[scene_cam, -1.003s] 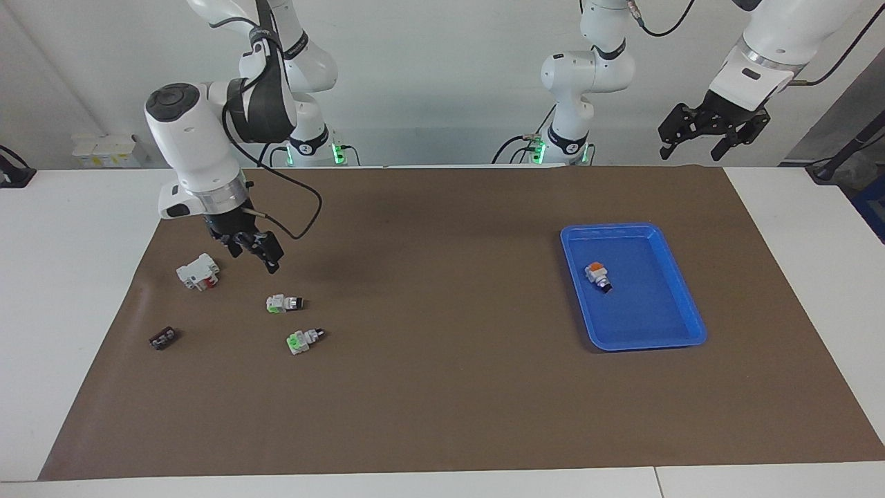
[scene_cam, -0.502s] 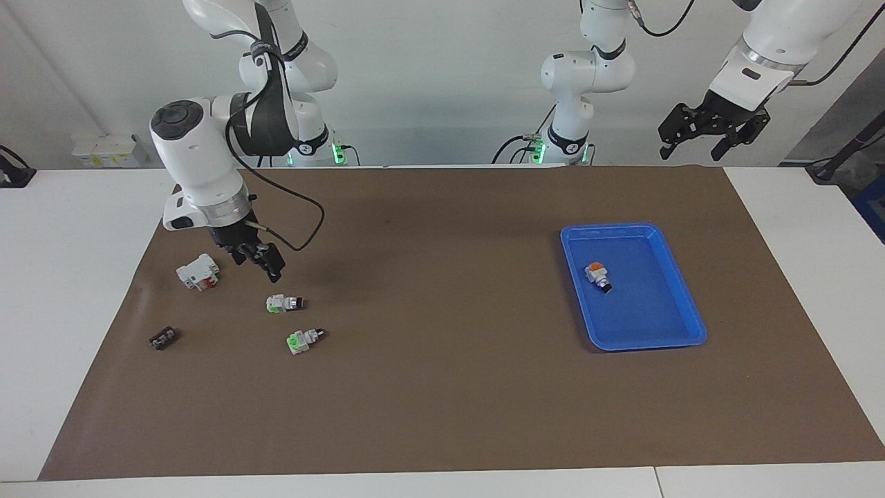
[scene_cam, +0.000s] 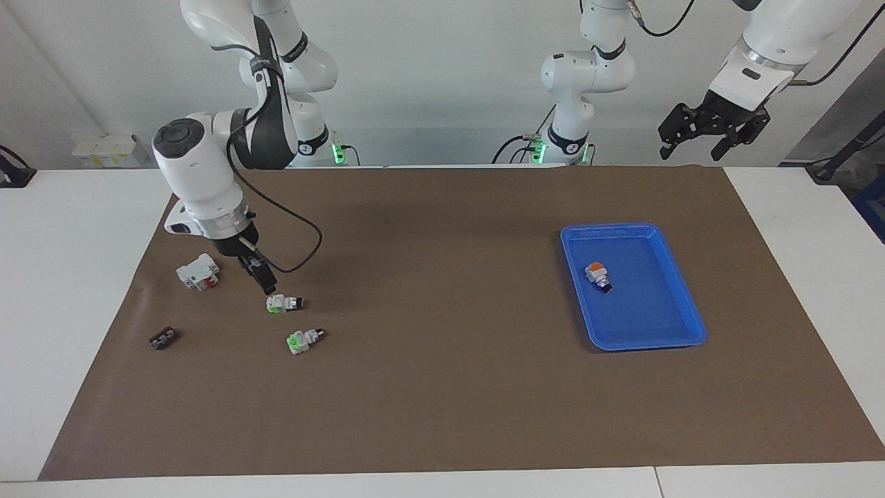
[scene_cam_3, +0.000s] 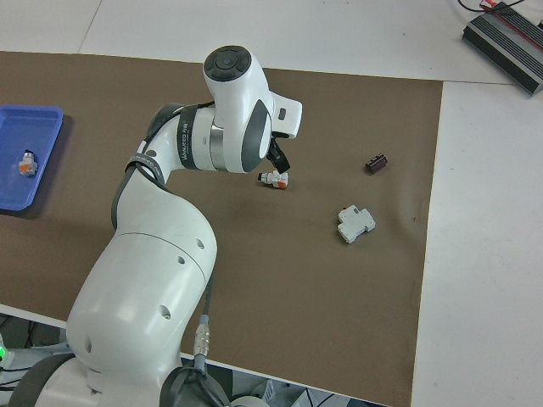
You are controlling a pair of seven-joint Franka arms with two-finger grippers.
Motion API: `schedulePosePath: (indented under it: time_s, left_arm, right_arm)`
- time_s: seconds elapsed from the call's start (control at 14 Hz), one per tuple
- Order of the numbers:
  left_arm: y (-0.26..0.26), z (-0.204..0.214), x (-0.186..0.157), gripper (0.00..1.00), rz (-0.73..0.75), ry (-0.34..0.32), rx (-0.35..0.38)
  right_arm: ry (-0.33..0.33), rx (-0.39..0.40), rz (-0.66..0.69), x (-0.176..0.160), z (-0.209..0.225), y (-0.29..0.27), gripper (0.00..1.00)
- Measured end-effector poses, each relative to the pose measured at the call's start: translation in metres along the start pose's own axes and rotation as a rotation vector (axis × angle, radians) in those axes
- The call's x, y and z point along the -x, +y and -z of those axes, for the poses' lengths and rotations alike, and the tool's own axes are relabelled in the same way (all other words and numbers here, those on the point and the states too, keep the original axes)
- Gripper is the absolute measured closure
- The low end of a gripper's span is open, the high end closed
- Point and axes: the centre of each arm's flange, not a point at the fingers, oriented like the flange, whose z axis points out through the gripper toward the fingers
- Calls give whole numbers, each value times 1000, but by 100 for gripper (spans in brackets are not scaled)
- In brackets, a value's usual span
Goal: Turn and place switch with both arms
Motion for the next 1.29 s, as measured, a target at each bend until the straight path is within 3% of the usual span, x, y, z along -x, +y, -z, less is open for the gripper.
schedulePosePath:
  time_s: [0.43,1.07,1.29]
  left_arm:
    - [0,0,0,0,0,0,0]
    - [0,0,0,0,0,0,0]
    - [0,0,0,0,0,0,0]
  right_arm:
    - [-31,47,-223,14,-65,5,0]
    - [-20,31,-263,9,-99,18,0]
    - [-22,35,-264,6,-108,21,4]
